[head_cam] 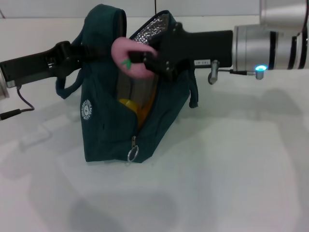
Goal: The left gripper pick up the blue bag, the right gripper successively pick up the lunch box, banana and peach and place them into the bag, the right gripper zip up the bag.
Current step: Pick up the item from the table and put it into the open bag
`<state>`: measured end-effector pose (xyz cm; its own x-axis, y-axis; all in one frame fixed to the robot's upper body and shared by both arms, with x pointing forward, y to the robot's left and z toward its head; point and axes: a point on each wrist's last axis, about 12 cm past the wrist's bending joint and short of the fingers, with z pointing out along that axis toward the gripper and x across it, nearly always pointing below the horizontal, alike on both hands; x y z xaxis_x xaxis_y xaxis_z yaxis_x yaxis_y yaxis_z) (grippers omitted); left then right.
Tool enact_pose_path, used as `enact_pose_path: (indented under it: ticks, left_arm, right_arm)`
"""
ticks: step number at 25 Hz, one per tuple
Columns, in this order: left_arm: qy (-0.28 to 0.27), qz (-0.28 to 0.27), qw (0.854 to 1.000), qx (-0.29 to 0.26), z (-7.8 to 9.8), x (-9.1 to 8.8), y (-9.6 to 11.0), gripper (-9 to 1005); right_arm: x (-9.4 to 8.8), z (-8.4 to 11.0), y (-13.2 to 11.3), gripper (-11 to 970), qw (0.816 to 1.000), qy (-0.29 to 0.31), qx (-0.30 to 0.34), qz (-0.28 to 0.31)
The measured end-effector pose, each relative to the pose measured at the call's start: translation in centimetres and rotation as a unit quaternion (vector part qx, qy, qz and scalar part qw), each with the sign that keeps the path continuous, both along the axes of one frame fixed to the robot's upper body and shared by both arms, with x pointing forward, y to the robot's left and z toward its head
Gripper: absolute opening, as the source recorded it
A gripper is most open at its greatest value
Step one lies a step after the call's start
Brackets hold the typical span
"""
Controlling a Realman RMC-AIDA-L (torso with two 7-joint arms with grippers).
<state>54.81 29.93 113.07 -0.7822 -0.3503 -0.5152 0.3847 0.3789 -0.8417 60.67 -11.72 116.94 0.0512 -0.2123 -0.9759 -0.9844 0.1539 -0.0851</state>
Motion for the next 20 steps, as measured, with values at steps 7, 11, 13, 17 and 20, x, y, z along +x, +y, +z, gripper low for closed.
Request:
enact_pose_path:
  ticks: [7, 11, 13, 17, 20]
  left_arm:
    - [-0.001, 0.003, 1.000, 0.001, 0.0, 0.0, 0.1, 37]
    - [-0.002, 0.005, 1.000, 0.001, 0.0, 0.1, 0.2, 37]
    - [-0.002, 0.009, 1.000, 0.001, 0.0, 0.2, 0.2, 37]
    - [0.000, 0.016, 1.000, 0.002, -0.1, 0.1, 0.4, 37]
    - [0.001, 0.017, 1.000, 0.002, -0.2, 0.0, 0.5, 36]
  right_arm:
    - [-0.4, -0.6, 0.0, 38, 1.000, 0.003, -0.007, 0.003]
    - [-0.4, -0.9, -0.5, 101, 1.000, 0.010, -0.008, -0.004]
    - [-0.5, -1.2, -0.9, 178, 1.000, 0.014, -0.008, -0.009]
    - [-0.8, -1.4, -1.4, 348, 1.000, 0.019, -0.007, -0.007]
    - [-1.2, -1.8, -2.2, 490, 1.000, 0.026, -0.002, -0.010]
